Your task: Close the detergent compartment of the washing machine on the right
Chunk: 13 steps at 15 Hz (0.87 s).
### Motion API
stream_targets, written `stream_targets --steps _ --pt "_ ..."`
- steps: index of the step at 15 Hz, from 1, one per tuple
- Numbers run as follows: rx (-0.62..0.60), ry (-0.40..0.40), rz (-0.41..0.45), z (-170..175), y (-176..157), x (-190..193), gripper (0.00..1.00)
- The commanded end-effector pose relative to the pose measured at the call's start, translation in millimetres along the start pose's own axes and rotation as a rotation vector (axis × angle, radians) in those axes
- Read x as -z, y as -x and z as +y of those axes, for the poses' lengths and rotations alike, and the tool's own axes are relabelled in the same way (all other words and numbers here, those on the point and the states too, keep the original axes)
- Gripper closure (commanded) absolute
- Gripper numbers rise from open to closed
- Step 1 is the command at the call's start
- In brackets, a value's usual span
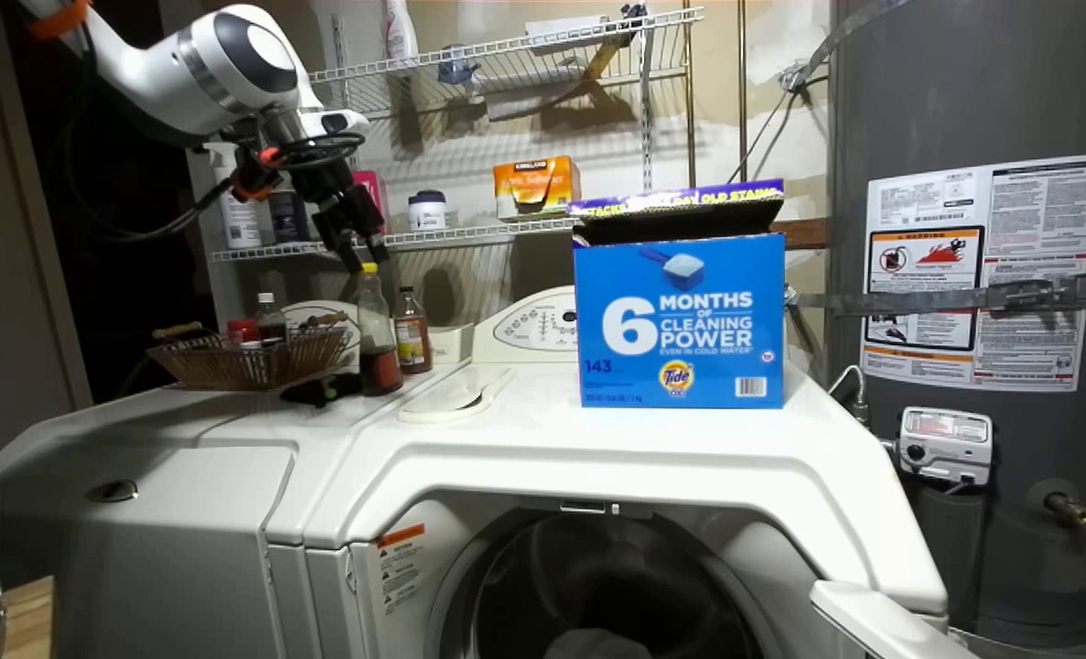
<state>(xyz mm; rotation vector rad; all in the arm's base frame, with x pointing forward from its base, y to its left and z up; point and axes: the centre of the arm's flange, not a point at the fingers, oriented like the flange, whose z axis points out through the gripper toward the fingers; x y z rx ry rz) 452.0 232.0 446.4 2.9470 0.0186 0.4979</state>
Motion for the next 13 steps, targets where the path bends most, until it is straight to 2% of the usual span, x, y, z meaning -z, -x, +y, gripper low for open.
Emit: stream_targets --steps 1,2,3,5,9,13 --pt "0.129 -0.067 -0.023 26.4 27.1 82.0 0.0" --pt "0.177 -0.057 0.014 29.7 28.4 103.8 0.0" --pt "0.113 -0.046 -0.006 11.7 13.1 58.6 0.0" --pt "0.12 -0.043 0.024 16.3 17.1 79.8 0.0" --pt "0.122 -0.036 -0.01 13.2 16.5 59.3 0.0" --pt "0.122 -0.036 -0.015 13.0 15.7 56.3 0.0"
